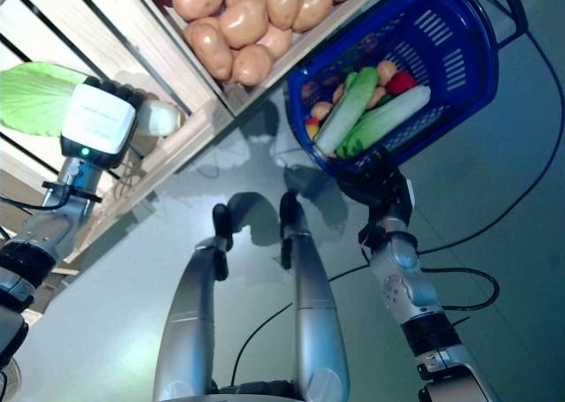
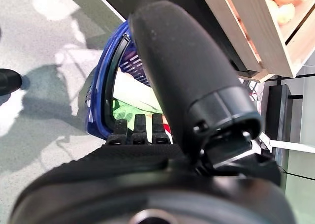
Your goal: Put vegetables into the basket
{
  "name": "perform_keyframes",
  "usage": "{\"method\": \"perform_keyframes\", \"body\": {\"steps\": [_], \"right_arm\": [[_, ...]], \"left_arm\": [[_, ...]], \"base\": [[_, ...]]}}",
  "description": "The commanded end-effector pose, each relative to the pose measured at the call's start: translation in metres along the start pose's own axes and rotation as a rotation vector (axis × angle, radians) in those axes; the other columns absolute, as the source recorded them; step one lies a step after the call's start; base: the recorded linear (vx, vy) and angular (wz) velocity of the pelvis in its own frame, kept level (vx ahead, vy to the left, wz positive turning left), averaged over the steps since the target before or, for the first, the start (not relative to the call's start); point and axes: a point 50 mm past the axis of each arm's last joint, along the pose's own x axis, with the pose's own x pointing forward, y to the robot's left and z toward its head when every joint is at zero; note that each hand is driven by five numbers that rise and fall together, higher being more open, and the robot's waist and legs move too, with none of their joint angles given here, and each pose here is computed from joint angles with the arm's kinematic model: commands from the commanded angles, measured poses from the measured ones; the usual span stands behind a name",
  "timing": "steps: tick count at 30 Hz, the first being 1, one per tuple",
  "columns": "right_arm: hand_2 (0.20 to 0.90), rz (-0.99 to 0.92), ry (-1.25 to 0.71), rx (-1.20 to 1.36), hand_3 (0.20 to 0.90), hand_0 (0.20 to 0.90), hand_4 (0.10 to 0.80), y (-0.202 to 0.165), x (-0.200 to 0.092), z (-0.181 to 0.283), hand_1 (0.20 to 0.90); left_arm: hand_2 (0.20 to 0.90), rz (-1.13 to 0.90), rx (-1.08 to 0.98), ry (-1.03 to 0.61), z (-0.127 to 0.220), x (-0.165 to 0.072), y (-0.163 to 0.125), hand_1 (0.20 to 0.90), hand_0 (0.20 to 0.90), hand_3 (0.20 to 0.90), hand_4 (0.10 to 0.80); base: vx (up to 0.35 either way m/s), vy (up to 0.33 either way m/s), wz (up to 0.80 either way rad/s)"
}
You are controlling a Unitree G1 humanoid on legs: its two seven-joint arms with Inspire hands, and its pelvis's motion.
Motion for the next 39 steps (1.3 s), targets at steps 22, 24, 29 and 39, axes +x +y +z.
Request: {"method": "perform_keyframes", "body": {"steps": [22,24,29,39], "right_arm": [[0.900,0.018,-0.151,0.072,0.900,0.900,0.800,0.006,-0.016,0.011,0.900],[0.900,0.010,-0.145,0.077,0.900,0.900,0.800,0.005,-0.018,0.008,0.900],[0.900,-0.024,-0.115,0.091,0.900,0.900,0.800,-0.001,-0.025,-0.004,0.900],[0.900,-0.105,-0.027,0.076,0.900,0.900,0.800,-0.011,-0.047,-0.036,0.900]], "left_arm": [[0.300,0.584,-0.359,0.332,-0.029,-0.010,0.044,0.300,0.300,0.300,0.400],[0.300,0.603,-0.424,0.335,-0.026,-0.013,0.045,0.300,0.300,0.300,0.400],[0.300,0.630,-0.725,0.361,-0.006,-0.027,0.048,0.300,0.300,0.300,0.400],[0.300,0.539,-1.558,0.314,0.048,-0.052,0.074,0.300,0.300,0.300,0.400]], "base": [[0.014,-0.004,0.00],[0.053,-0.022,-0.02],[0.096,-0.008,0.07],[0.118,-0.004,0.04]]}}
